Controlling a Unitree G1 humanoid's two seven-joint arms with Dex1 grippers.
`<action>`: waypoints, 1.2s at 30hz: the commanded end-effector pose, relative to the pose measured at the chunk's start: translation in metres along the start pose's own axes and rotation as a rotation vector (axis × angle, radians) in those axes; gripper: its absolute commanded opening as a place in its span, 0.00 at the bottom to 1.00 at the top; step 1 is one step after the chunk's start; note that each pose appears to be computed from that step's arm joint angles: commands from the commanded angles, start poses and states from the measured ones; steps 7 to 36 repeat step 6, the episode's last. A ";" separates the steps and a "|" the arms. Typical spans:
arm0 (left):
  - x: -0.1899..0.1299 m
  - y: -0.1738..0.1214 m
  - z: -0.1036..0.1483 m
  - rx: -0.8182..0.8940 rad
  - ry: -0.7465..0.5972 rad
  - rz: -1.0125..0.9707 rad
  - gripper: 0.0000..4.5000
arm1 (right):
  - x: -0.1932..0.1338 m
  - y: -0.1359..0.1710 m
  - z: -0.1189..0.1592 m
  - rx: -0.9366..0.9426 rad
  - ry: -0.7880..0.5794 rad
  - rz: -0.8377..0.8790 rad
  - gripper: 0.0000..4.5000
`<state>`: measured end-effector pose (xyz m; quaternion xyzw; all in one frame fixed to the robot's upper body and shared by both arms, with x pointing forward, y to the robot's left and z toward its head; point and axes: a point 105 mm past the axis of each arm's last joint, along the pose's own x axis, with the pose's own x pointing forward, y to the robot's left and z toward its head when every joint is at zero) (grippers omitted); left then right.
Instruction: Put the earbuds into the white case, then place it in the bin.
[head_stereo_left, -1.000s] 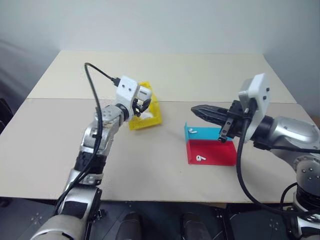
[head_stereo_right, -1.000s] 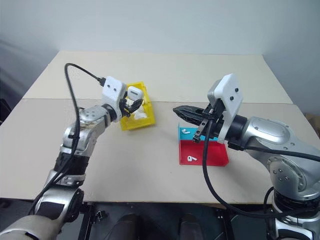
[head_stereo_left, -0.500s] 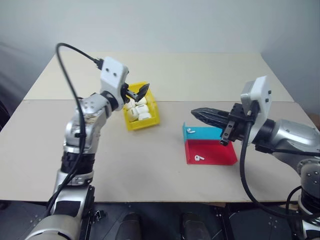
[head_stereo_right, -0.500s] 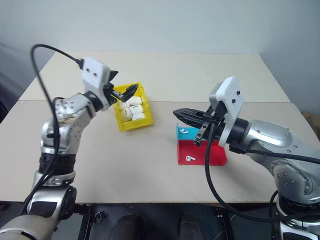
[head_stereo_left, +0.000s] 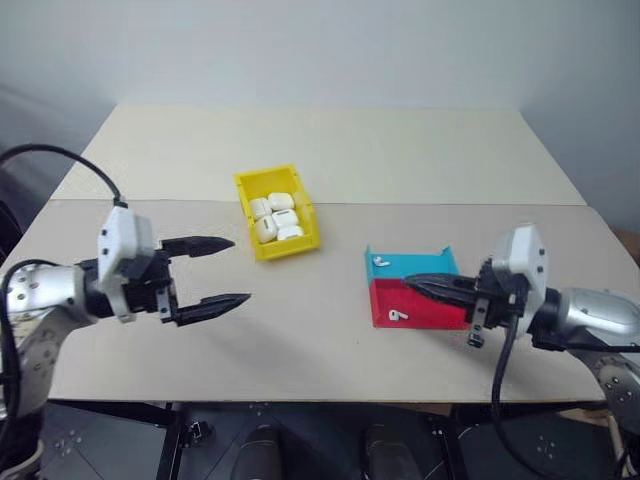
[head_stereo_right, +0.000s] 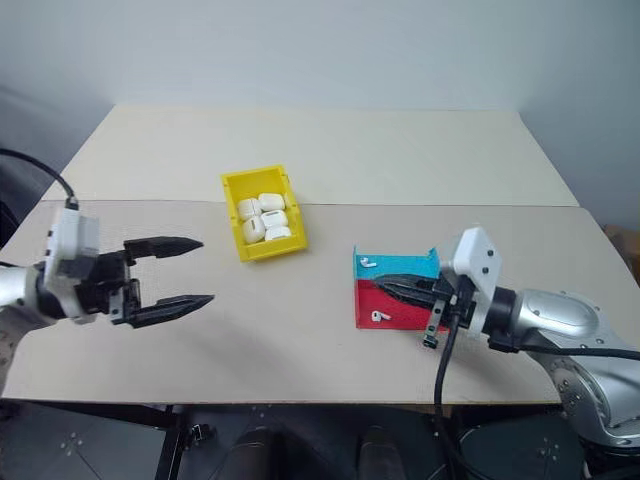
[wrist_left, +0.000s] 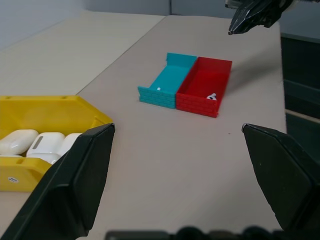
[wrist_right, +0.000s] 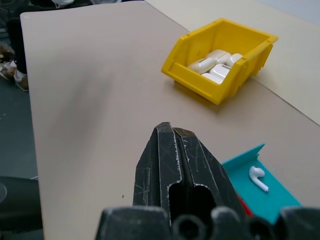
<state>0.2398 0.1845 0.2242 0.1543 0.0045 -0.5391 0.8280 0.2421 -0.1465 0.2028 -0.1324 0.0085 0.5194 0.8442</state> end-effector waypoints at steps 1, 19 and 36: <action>-0.008 -0.007 0.018 0.021 -0.027 -0.016 0.98 | -0.010 -0.001 0.015 -0.071 -0.028 0.002 0.00; -0.009 -0.012 0.021 -0.009 -0.035 -0.002 0.98 | -0.016 -0.001 0.019 -0.075 -0.021 0.027 0.00; -0.009 -0.012 0.021 -0.009 -0.035 -0.002 0.98 | -0.016 -0.001 0.019 -0.075 -0.021 0.027 0.00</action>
